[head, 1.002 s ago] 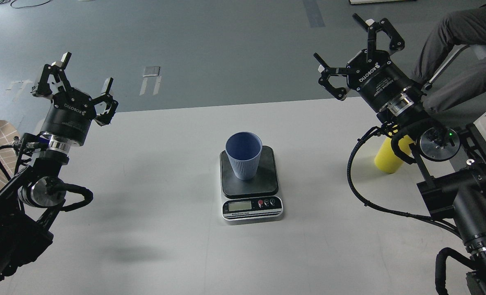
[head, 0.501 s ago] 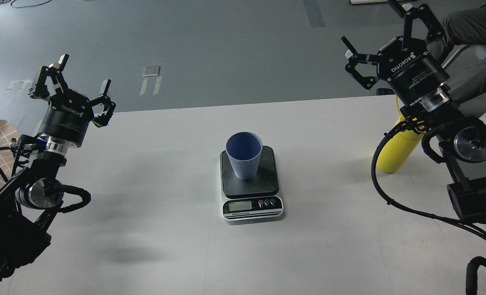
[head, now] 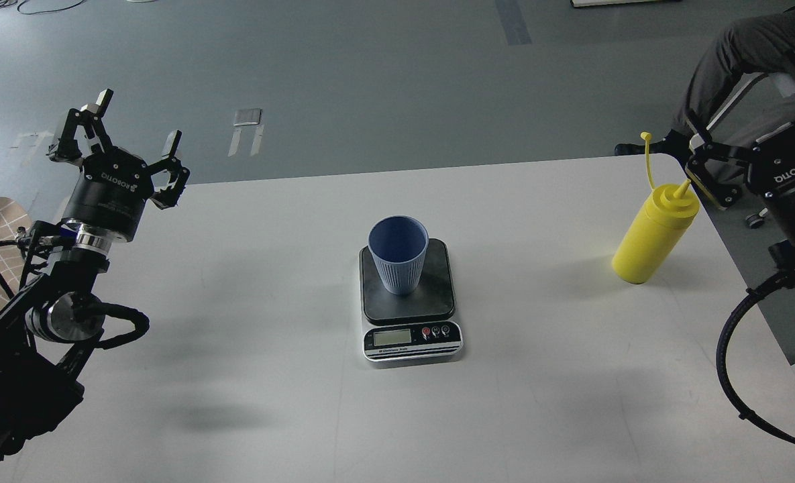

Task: Pour seasoning into cup on scale with both arms
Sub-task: 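Move the right gripper to the yellow squeeze bottle and grasp it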

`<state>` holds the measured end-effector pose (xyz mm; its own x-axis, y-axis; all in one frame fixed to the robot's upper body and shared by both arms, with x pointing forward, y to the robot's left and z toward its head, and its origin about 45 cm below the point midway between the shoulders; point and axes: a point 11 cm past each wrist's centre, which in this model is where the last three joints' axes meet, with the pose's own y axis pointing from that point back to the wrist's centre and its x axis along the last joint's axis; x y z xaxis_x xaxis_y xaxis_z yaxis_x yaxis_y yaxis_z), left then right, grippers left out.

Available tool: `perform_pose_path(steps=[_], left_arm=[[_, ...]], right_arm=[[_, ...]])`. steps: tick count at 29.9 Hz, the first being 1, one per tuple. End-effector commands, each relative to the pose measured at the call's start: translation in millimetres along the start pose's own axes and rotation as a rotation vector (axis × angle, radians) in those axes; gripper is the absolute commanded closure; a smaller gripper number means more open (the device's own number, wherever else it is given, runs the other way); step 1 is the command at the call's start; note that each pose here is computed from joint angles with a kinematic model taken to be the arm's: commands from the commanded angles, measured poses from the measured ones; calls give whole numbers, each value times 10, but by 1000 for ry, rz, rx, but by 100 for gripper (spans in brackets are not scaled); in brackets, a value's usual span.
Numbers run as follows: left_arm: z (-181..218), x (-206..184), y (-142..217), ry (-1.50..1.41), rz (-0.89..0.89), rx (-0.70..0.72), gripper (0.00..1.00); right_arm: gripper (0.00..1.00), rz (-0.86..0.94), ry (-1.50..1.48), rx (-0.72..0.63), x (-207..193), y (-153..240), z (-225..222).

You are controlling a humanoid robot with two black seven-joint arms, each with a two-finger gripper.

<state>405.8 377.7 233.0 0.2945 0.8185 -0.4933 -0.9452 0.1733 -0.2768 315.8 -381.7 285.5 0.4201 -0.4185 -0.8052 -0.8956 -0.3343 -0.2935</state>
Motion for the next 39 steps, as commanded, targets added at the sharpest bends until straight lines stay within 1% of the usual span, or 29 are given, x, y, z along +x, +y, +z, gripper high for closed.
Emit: perform_pose_path(steps=[1, 2, 4, 8, 12, 16, 19, 22, 27, 30, 39], left_arm=[[-5, -1, 1, 0, 0, 2, 2], [-5, -1, 1, 0, 0, 2, 2], [-17, -4, 4, 0, -1, 6, 2], [-62, 17, 48, 2, 5, 18, 2], [-55, 22, 54, 0, 5, 19, 2], [-56, 23, 62, -1, 5, 20, 2], [-73, 34, 92, 2, 10, 24, 2], [-88, 28, 92, 4, 10, 26, 2], [-94, 20, 89, 6, 8, 25, 2], [-88, 26, 95, 5, 9, 25, 2], [-80, 36, 102, 3, 11, 26, 2]], right_arm=[[0, 94, -40, 72, 189, 425, -62], [0, 116, -70, 92, 239, 528, -46], [0, 130, -103, 108, 276, 607, -17], [0, 198, -210, 155, 437, 901, 180], [0, 228, -258, 174, 536, 976, 341], [0, 318, -325, 210, 823, 1141, 554], [0, 372, -361, 209, 990, 1216, 681], [0, 395, -395, 201, 1104, 1168, 814], [0, 391, -427, 197, 1182, 1005, 938], [0, 382, -435, 189, 1203, 899, 968], [0, 412, -455, 182, 1365, 765, 1039]])
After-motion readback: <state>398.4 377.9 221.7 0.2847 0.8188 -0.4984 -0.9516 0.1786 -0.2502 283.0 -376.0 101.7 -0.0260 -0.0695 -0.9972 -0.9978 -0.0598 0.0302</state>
